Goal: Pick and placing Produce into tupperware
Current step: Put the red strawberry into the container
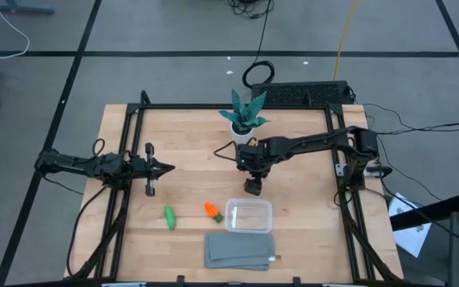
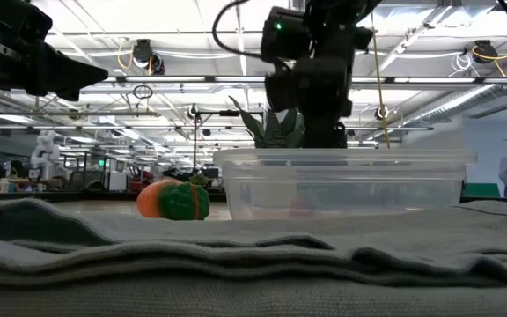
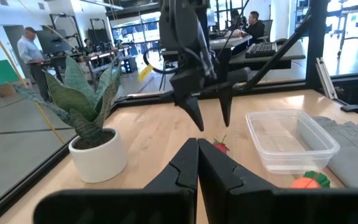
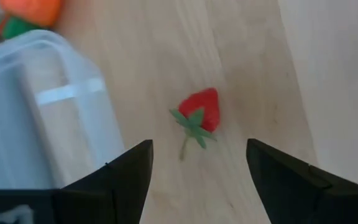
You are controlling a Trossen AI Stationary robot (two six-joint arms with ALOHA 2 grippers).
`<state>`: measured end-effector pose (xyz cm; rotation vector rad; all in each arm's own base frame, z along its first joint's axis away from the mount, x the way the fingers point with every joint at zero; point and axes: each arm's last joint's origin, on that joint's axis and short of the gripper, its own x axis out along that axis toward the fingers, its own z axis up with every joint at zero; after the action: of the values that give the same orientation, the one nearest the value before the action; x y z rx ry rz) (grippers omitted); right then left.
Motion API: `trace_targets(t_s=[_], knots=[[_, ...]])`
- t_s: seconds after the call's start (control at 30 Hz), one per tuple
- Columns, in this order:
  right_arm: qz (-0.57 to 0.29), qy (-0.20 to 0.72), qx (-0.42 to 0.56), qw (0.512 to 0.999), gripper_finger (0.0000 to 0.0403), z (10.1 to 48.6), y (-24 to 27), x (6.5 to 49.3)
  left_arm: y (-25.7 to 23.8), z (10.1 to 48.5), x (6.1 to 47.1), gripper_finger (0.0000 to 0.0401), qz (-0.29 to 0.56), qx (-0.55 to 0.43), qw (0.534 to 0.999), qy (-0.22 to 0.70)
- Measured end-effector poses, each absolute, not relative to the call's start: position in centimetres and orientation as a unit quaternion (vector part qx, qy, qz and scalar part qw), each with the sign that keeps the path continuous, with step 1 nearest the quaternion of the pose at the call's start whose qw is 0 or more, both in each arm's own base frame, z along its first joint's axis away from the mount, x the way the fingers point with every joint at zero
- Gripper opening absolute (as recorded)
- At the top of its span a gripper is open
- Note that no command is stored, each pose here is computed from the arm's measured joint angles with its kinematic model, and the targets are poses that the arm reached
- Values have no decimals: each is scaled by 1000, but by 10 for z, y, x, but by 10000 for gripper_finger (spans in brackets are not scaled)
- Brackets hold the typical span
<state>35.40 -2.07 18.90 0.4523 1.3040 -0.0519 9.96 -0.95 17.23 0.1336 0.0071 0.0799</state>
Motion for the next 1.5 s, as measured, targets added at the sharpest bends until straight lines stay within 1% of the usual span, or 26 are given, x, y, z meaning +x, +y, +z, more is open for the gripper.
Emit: trace_targets(t_s=[0.1,0.27,0.37,0.6,0.73,1.13,1.5], knots=[[-31,603,217,767,248,180,-21,351,-9,171,100,10,40,68,997,7],[-42,583,236,777,256,182,-21,355,-9,171,100,10,39,80,996,10],[-48,580,244,775,269,182,-22,356,-9,171,100,10,39,89,995,11],[-82,575,259,772,316,182,-29,355,-9,171,100,10,39,106,994,11],[-92,572,256,774,329,182,-30,356,-9,171,100,10,39,106,994,11],[-93,556,262,784,332,182,-28,359,-9,171,100,10,39,105,994,11],[-107,564,283,768,332,150,-26,343,-9,171,100,10,39,105,994,11]])
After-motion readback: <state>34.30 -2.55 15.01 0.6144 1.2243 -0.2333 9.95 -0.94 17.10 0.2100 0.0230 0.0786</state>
